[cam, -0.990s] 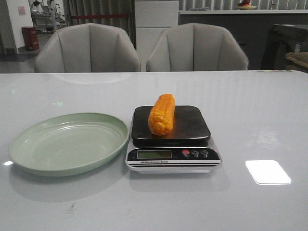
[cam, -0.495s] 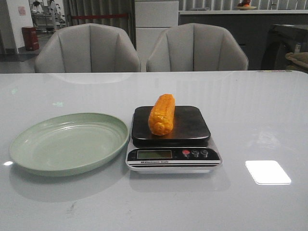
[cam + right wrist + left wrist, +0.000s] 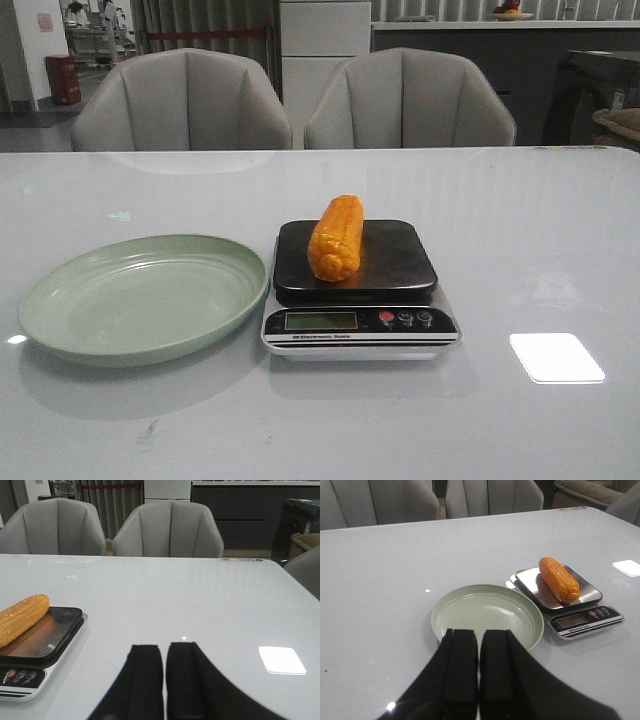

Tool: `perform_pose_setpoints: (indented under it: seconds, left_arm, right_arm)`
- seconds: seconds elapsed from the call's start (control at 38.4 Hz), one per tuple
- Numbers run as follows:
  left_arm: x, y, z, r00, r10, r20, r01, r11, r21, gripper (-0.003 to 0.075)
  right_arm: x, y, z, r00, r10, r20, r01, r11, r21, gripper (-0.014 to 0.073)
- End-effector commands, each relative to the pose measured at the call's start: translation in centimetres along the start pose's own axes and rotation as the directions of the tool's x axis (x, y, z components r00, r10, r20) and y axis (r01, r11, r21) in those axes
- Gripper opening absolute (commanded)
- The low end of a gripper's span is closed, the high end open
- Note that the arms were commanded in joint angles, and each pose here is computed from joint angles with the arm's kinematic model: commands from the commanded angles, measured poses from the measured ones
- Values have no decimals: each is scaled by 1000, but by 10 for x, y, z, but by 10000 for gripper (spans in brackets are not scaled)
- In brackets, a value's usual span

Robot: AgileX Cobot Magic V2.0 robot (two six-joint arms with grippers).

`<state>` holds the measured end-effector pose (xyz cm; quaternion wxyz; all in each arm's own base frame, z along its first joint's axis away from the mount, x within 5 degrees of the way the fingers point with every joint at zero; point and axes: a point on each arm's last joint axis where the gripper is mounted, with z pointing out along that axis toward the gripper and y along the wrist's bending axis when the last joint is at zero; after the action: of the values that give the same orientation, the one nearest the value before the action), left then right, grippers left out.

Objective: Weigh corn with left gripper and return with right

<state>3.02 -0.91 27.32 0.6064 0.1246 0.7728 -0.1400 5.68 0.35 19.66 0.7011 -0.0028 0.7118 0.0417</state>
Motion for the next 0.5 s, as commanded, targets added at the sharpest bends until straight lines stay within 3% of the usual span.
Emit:
perform_pose_setpoints:
  seconds: [0.0, 0.23, 0.39, 0.47]
  left_arm:
    - [-15, -1, -3, 996, 2, 89, -3, 1000, 9, 125]
    - [-15, -1, -3, 996, 2, 89, -3, 1000, 9, 125]
    - [-15, -1, -3, 996, 2, 89, -3, 1000, 9, 125]
    - [-15, -1, -3, 996, 2, 89, -3, 1000, 9, 125]
  right_arm:
    - [-6, 1, -1, 996, -19, 92, 20, 1000, -10, 196]
    - [-8, 1, -2, 993, -19, 119, 20, 1000, -12, 196]
    - [-34, 4, -7, 943, -12, 333, 24, 999, -34, 196]
    - [-51, 5, -10, 933, -11, 361, 25, 999, -34, 196]
